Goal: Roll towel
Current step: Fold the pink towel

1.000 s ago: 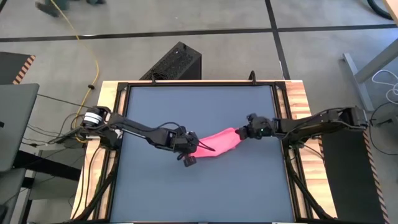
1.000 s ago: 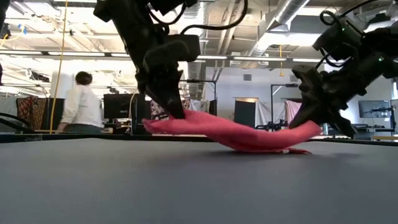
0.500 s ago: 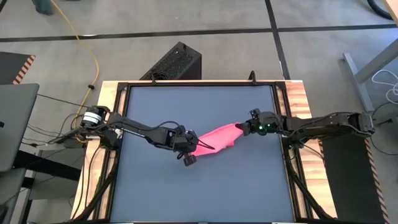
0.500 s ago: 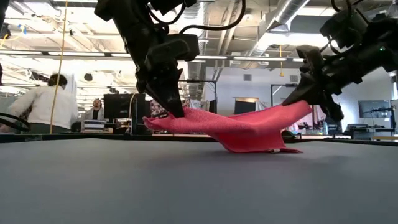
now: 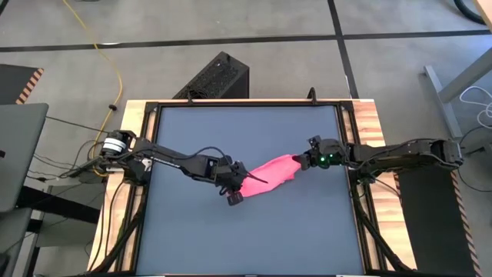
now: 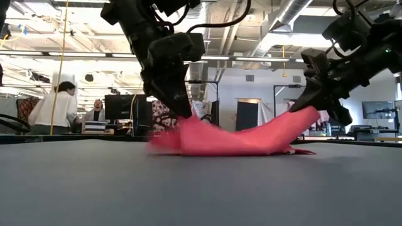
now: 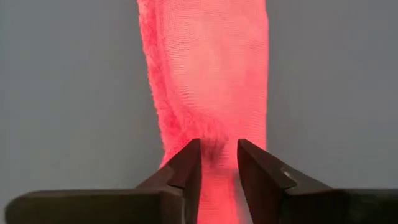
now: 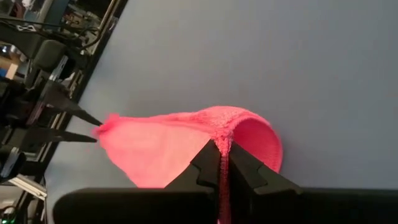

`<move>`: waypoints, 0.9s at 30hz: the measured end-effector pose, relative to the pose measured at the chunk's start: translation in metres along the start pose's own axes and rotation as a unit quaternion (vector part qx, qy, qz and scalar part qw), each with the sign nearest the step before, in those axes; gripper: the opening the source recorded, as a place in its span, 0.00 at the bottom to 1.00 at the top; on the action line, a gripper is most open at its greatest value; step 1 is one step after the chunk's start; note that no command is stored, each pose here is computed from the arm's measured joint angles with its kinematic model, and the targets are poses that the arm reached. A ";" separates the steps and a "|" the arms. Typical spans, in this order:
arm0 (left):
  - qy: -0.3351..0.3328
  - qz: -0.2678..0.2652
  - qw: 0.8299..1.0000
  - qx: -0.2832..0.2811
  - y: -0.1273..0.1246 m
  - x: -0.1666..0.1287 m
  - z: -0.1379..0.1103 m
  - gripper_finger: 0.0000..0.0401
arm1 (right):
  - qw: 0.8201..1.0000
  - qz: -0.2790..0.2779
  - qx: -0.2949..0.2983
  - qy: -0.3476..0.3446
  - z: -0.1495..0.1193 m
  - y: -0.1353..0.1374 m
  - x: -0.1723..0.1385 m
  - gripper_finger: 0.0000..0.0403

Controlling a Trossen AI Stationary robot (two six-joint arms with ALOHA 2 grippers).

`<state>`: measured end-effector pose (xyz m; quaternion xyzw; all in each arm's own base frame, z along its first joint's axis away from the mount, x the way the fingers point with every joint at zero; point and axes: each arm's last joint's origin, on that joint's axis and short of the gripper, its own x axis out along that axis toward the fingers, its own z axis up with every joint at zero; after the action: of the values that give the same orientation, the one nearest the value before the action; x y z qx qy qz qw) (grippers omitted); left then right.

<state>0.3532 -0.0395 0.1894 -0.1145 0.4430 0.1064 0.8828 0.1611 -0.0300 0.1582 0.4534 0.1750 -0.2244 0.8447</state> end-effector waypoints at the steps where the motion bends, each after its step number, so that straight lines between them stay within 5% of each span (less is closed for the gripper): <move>1: 0.000 -0.001 1.000 0.000 0.000 0.000 0.000 0.26 | 1.000 -0.002 0.000 0.001 0.000 0.000 0.000 0.09; 27: 0.005 0.042 0.999 0.017 0.013 0.020 -0.001 0.30 | 1.000 -0.001 0.000 -0.002 0.000 0.000 0.000 0.09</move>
<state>0.3607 -0.0260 0.1711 -0.0814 0.4533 0.1349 0.8773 0.1611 -0.0301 0.1583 0.4529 0.1736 -0.2267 0.8446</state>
